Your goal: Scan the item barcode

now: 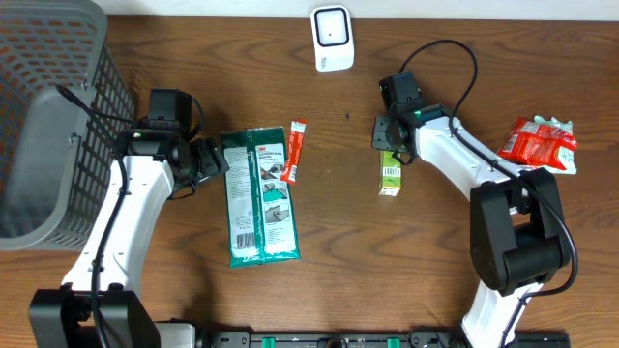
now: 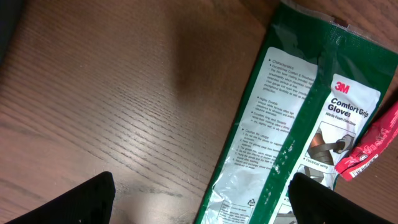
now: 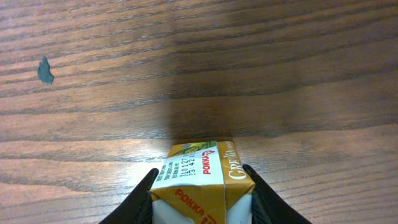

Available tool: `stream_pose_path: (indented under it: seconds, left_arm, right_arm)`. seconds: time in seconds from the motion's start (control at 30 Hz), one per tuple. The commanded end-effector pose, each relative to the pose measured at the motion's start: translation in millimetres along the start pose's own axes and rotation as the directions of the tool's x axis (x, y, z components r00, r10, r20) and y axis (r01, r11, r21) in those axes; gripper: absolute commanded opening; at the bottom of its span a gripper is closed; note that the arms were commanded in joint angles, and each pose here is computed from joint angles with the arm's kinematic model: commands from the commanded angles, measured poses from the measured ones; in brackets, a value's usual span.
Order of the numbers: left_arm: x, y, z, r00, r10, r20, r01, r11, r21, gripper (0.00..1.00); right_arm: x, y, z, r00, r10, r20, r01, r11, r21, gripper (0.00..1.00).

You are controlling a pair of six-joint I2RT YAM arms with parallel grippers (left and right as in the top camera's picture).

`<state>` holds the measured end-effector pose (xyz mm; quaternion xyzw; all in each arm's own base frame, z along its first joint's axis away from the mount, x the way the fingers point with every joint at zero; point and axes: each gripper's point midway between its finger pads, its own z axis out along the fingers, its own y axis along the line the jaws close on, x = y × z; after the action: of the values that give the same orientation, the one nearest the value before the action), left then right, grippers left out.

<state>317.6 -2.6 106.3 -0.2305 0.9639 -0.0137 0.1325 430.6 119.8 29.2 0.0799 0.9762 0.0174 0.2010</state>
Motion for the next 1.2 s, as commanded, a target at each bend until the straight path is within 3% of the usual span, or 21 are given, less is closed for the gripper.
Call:
stream_pose_path:
  seconds: [0.0,0.3,0.77,1.17]
  left_arm:
    - [-3,2,-2,1.000,0.006,0.011,-0.006,1.000,-0.010,0.90]
    - [-3,2,-2,1.000,0.006,0.011,-0.006,1.000,-0.010,0.90]
    - [-3,2,-2,1.000,0.006,0.011,-0.006,1.000,-0.010,0.90]
    - [-3,2,-2,1.000,0.006,0.011,-0.006,1.000,-0.010,0.90]
  right_arm:
    - [-1,-5,3,0.998,-0.057,-0.001,0.057,0.998,0.005,0.31]
    - [-25,3,-26,0.993,-0.072,0.089,0.075,0.997,-0.030,0.24]
    - [-49,8,-73,0.979,-0.050,0.200,0.066,0.995,-0.074,0.27]
    - [-19,4,-43,0.994,-0.072,0.082,0.075,0.997,-0.033,0.29]
